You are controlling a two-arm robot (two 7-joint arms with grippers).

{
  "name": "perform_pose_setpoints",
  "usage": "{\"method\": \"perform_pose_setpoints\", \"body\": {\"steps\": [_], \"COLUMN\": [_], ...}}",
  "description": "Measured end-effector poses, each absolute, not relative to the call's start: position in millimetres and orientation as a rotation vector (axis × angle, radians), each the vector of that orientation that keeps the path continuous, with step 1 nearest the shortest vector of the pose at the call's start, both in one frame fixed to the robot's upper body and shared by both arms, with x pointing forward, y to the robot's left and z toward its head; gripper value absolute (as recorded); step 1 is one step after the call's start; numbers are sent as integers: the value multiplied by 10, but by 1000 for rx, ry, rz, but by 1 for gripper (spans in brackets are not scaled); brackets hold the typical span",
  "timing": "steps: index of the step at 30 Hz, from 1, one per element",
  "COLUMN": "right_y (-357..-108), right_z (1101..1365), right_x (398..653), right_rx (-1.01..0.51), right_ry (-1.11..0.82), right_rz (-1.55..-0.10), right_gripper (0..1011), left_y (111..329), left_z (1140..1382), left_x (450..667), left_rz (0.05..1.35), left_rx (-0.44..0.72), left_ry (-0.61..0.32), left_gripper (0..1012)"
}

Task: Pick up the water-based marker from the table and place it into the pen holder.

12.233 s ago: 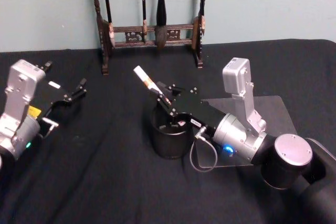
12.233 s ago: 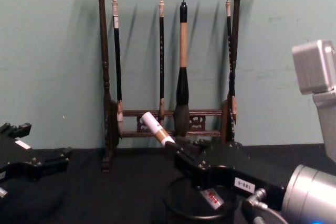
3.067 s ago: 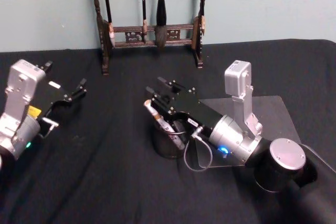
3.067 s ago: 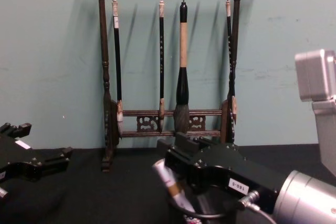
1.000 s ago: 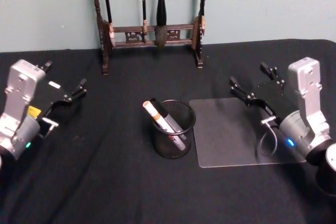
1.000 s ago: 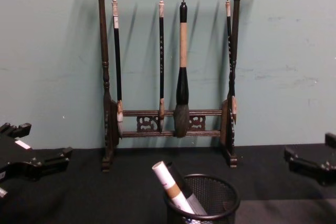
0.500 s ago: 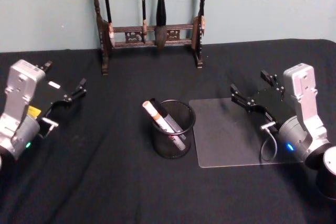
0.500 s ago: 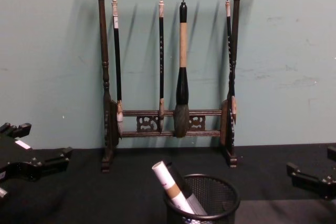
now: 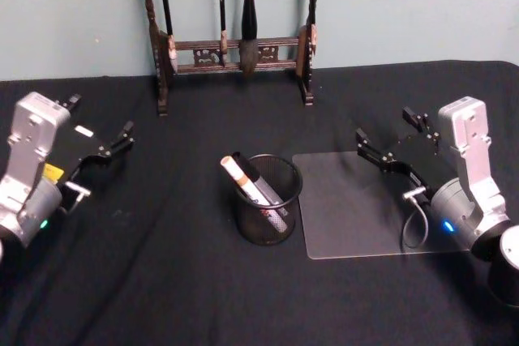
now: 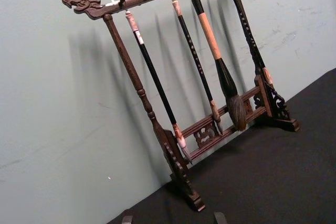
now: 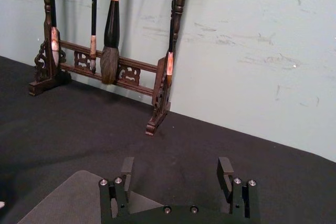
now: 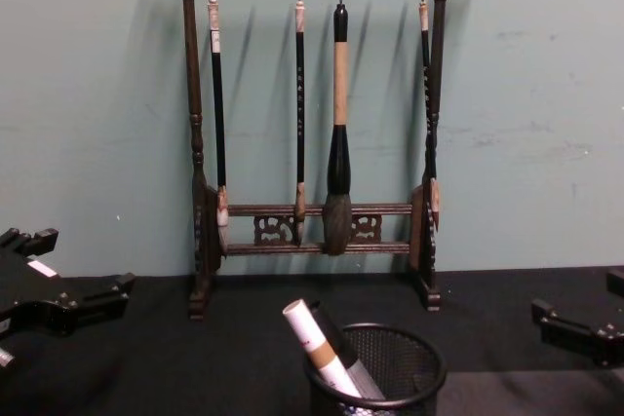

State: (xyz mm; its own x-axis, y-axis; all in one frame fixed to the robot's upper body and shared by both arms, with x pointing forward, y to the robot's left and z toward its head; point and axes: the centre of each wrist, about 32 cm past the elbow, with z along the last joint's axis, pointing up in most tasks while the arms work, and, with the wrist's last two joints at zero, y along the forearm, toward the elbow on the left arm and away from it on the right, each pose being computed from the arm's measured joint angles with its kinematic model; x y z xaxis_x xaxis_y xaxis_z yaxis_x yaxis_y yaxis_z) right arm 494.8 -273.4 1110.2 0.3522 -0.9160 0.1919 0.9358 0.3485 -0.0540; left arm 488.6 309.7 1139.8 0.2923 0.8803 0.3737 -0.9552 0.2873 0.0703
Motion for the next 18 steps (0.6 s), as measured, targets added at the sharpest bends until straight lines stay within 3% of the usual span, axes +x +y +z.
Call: {"method": "perform_pose_setpoints", "body": {"steps": [18], "right_y": [-2734], "right_z": [11107], "right_x": [4949], "right_rx": [-161], "right_ry": [-137], "right_rz": [-1204], "right_gripper": [1002], "left_y": [3096], "left_z": [11398], "left_x": [4886], "left_rz": [1248], "left_rx": [304], "left_ry": [-285], "left_gripper": [1001]}}
